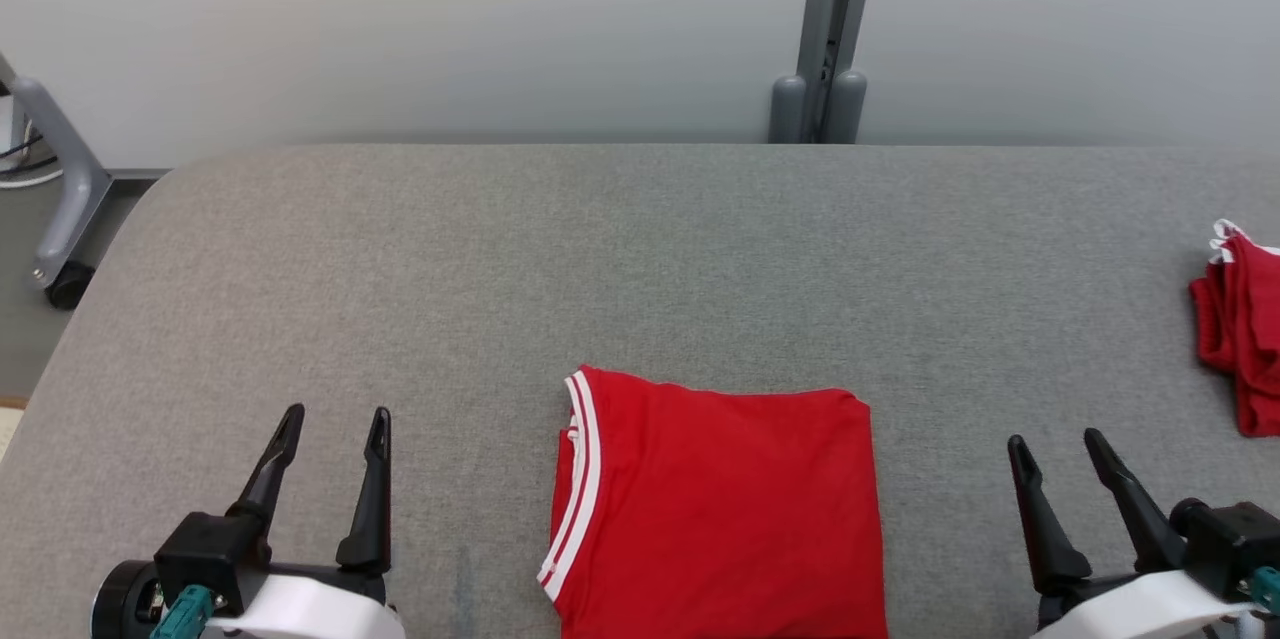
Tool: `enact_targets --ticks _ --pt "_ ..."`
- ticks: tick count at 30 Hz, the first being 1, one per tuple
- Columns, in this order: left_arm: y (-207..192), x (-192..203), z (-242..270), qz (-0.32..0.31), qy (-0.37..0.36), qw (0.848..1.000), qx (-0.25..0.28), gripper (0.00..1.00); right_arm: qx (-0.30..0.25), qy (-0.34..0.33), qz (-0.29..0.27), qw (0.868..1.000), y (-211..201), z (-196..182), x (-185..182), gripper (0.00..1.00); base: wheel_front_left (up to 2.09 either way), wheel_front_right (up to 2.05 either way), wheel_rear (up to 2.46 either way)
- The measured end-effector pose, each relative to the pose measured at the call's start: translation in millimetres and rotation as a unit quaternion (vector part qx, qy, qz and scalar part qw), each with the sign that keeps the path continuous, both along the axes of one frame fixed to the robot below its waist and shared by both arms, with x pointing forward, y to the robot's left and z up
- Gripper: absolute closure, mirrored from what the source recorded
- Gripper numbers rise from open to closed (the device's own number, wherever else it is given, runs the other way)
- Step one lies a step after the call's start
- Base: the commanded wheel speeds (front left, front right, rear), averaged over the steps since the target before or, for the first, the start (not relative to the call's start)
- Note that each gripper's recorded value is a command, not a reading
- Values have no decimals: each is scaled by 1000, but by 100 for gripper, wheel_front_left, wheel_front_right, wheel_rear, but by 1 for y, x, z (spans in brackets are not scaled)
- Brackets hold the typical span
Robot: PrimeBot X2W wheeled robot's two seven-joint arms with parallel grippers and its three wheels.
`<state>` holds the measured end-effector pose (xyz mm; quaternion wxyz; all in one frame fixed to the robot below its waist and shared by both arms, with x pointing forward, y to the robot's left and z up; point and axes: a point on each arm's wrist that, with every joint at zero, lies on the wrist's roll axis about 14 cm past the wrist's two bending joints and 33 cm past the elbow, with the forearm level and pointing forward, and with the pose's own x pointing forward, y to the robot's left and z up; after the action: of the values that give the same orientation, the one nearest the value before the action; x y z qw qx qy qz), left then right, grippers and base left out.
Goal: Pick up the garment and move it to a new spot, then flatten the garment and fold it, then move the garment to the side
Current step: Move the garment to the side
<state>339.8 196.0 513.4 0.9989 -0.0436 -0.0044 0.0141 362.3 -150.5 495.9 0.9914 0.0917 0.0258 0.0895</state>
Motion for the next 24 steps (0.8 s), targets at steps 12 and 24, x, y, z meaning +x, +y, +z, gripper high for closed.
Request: enact_targets --ticks 12,24 --pt "14 20 -5 25 -9 1000 -3 0 11 137 119 983 81 -88 19 0 0 0 0" --pt "20 28 -17 33 0 999 -2 0 17 215 157 964 103 -130 8 100 0 0 0"
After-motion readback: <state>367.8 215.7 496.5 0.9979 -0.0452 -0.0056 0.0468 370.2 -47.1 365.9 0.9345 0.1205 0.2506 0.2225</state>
